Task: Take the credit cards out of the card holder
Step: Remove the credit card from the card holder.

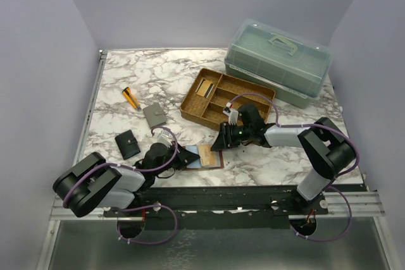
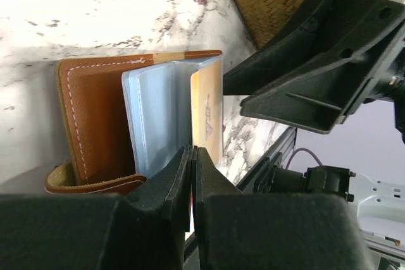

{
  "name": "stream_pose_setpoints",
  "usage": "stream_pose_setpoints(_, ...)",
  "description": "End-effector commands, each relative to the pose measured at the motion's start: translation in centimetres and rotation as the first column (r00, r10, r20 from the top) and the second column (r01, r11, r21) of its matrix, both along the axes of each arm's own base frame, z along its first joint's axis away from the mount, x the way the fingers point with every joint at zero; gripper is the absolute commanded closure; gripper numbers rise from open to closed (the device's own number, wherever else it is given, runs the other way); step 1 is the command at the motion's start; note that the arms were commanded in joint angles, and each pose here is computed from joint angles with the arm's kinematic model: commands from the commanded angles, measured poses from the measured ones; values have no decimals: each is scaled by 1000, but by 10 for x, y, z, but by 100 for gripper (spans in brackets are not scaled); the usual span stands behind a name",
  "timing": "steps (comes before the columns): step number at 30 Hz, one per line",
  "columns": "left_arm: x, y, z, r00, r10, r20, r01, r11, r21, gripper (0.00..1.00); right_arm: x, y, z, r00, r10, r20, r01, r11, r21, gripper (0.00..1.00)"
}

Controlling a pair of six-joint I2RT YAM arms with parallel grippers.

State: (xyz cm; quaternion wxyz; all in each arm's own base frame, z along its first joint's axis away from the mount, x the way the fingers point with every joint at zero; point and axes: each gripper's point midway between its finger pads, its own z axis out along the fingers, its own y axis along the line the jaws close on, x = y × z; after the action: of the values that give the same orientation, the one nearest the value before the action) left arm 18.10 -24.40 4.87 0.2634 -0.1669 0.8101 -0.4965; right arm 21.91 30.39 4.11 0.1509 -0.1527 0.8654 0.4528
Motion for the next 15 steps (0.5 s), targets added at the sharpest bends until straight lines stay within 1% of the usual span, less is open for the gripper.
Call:
stream_pose_setpoints(1,-1,-3,-5,1000,-14,-10,14,1000,15,90,-4,-2,-7,1000,2,-13,-2,1000,-18,56)
stream_pose_setpoints(6,-1,-6,-6,999,-28,-15,28,999,16,86,-2,-3,-11,1000,3,-13,-4,999,-35,56)
stream_pose_setpoints(10,-2,-6,-2,999,-33,2,33,999,7,80,0,-4,-11,1000,4,2,-4,999,-48,60)
stream_pose_setpoints(15,-2,-5,7,999,-35,30,35,999,-15,77,5,-6,-12,1000,-3,26,5,998,-65,63)
